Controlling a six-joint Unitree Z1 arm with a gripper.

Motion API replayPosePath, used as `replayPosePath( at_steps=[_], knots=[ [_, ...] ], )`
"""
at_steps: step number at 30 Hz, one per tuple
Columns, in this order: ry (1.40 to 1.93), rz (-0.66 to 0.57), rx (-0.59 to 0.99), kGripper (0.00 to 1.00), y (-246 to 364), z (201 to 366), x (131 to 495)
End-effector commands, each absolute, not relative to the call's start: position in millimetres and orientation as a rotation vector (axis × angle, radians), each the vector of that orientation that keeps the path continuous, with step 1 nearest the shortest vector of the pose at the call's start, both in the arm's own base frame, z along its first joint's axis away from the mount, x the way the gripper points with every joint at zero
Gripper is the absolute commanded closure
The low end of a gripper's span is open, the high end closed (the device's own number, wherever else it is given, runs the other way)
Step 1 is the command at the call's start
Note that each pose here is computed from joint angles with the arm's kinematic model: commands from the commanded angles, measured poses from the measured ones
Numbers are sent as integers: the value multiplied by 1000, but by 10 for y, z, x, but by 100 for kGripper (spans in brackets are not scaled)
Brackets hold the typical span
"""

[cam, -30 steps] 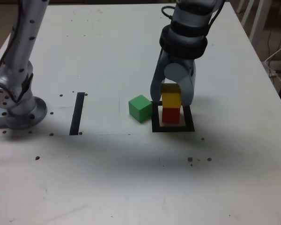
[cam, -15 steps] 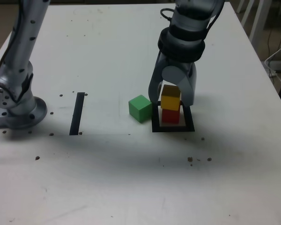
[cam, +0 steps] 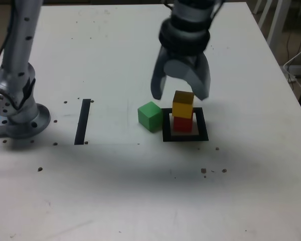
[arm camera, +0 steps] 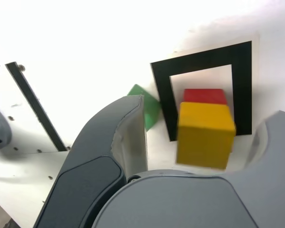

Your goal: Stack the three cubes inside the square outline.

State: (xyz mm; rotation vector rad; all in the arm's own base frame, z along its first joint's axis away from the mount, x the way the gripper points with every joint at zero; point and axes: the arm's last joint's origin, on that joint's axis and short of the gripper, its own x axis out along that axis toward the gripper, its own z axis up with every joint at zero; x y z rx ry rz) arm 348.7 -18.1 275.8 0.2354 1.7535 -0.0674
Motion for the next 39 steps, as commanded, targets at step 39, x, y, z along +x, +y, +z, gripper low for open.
replayPosePath(
  at_steps=[39],
  knots=[
    [1723, -225, 593, 1, -82, 2536, 2261]
  ],
)
